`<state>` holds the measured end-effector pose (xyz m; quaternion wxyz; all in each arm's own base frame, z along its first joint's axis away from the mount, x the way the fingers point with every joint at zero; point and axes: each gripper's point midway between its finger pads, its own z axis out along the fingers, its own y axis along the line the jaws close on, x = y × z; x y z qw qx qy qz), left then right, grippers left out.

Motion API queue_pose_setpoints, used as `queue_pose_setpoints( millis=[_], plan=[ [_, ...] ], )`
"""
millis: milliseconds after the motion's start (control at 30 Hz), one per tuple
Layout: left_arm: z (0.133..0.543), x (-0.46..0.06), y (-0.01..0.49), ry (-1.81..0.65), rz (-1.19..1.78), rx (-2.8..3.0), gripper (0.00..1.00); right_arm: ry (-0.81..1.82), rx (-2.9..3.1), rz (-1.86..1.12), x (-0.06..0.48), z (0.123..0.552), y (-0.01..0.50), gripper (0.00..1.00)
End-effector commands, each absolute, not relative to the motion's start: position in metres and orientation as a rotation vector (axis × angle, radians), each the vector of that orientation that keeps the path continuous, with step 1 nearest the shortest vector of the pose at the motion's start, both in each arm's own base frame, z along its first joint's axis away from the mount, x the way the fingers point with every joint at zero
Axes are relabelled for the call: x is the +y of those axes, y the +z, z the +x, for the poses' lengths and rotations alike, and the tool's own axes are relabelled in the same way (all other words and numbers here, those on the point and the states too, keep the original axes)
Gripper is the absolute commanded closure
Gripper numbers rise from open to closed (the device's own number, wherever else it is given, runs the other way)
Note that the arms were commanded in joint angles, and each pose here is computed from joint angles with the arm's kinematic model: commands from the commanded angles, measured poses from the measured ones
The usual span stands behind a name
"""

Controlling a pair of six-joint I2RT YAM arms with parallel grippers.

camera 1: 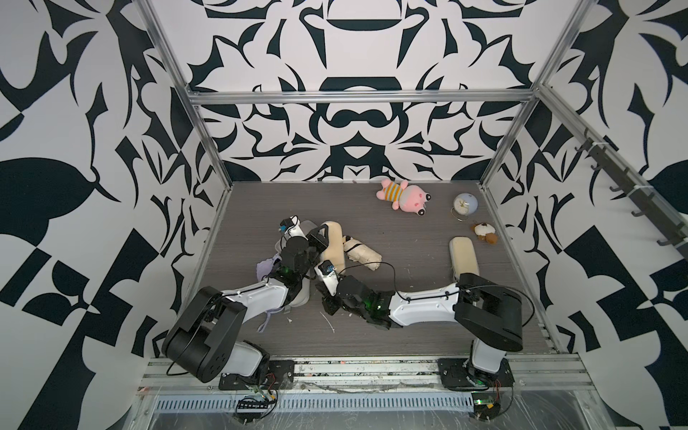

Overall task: Put umbrellas into zippered umbrella sleeves
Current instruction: Zip the zipper on the umbrella sleeve.

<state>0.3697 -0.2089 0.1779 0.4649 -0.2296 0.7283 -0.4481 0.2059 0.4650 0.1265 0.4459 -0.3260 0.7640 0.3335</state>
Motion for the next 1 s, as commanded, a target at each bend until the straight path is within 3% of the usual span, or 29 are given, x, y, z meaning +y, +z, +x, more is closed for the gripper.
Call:
queue_pose_setpoints(
  millis=[0, 167, 300, 333, 400, 567, 667, 967],
  plan=[
    [0.365, -0.217, 0.205, -1.224, -0.571, 1.672, 1.00, 1.127, 1.635, -0.648, 0.482, 0.201, 0.229, 1.00],
    [0.362, -0.191, 0.213, -1.212, -0.616, 1.652, 1.00, 0.856, 1.783, -0.576, 0.413, 0.223, 0.187, 1.00],
    [0.364, -0.182, 0.218, -1.240, -0.635, 1.627, 1.00, 0.822, 1.810, -0.578, 0.378, 0.225, 0.178, 1.00],
    [0.365, -0.180, 0.220, -1.254, -0.644, 1.614, 1.00, 0.862, 1.807, -0.597, 0.376, 0.221, 0.182, 0.94],
    [0.367, -0.178, 0.226, -1.292, -0.644, 1.596, 1.00, 0.896, 1.848, -0.584, 0.363, 0.222, 0.183, 0.69],
    [0.371, -0.189, 0.236, -1.364, -0.601, 1.635, 1.00, 1.084, 2.057, -0.400, 0.325, 0.242, 0.195, 0.36],
    [0.373, -0.203, 0.240, -1.458, -0.584, 1.655, 1.00, 1.256, 2.131, -0.267, 0.317, 0.253, 0.211, 0.29],
    [0.374, -0.235, 0.260, -1.676, -0.565, 1.614, 1.00, 1.571, 2.122, -0.123, 0.342, 0.263, 0.228, 0.24]
  ],
)
